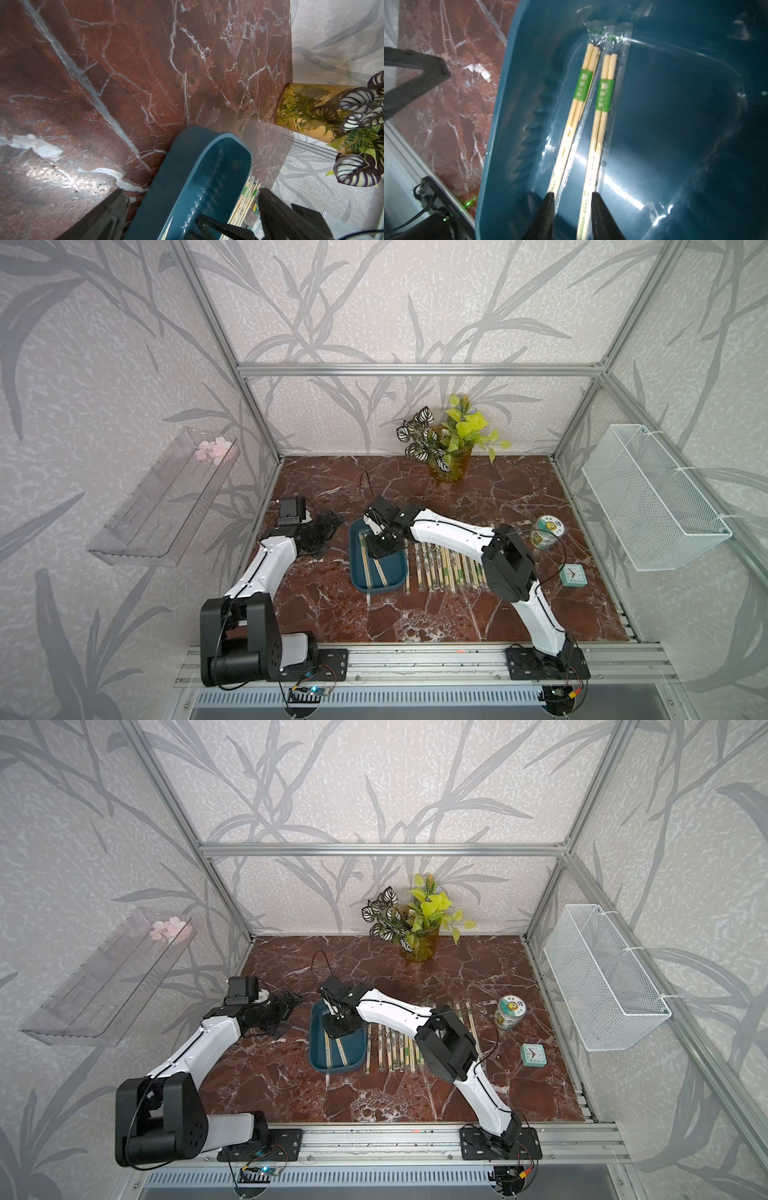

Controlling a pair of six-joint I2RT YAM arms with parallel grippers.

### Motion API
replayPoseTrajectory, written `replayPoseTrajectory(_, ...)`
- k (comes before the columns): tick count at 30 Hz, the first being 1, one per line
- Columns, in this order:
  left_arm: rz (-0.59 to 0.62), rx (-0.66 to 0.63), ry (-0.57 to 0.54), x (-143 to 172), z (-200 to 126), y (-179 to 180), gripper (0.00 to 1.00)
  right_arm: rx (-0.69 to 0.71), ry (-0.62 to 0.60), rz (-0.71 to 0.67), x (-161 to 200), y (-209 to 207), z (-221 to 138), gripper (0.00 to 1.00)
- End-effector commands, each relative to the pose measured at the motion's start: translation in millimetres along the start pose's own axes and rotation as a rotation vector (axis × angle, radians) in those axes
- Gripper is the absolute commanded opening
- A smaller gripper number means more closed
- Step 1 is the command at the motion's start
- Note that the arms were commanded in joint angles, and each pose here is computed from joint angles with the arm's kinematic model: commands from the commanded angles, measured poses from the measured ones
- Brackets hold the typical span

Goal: Take the paired disposable chopsticks out of the storage box
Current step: Pick up the paired disposable chopsticks from the storage box.

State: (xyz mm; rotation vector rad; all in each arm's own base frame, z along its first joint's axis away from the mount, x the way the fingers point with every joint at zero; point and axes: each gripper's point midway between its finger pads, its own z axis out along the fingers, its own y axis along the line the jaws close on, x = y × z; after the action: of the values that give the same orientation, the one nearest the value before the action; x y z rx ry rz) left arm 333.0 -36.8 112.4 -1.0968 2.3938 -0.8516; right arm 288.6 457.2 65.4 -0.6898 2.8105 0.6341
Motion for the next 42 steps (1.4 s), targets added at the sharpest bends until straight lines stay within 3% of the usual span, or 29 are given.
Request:
replayPoseTrajectory(1, -0.006, 0.003, 0.010, 0.7, 2.9, 4.1, 1.00, 0.066, 0.021, -0.035, 1.1, -6.5, 3.5, 0.32)
replayPoseTrajectory(29, -0.022, 0.005, 0.025, 2.6, 2.9, 12.4, 1.00, 0.344, 0.046, -0.112, -8.5, -35.1, 59.4, 0.31)
replayPoseTrajectory(32, -0.023, 0.006, 0.022, 1.9, 2.1, 12.7, 1.00, 0.357, 0.057, -0.117, -6.9, -35.1, 64.1, 0.27)
replayPoseTrajectory(38, -0.023, 0.009, 0.021, 1.7, 1.1, 12.9, 1.00, 0.364, 0.068, -0.105, -4.6, -35.7, 63.8, 0.10)
replayPoseTrajectory(42, -0.024, 0.012, 0.025, 1.7, 1.6, 12.8, 1.00, 0.353, 0.049, -0.100, -9.7, -31.0, 54.7, 0.06)
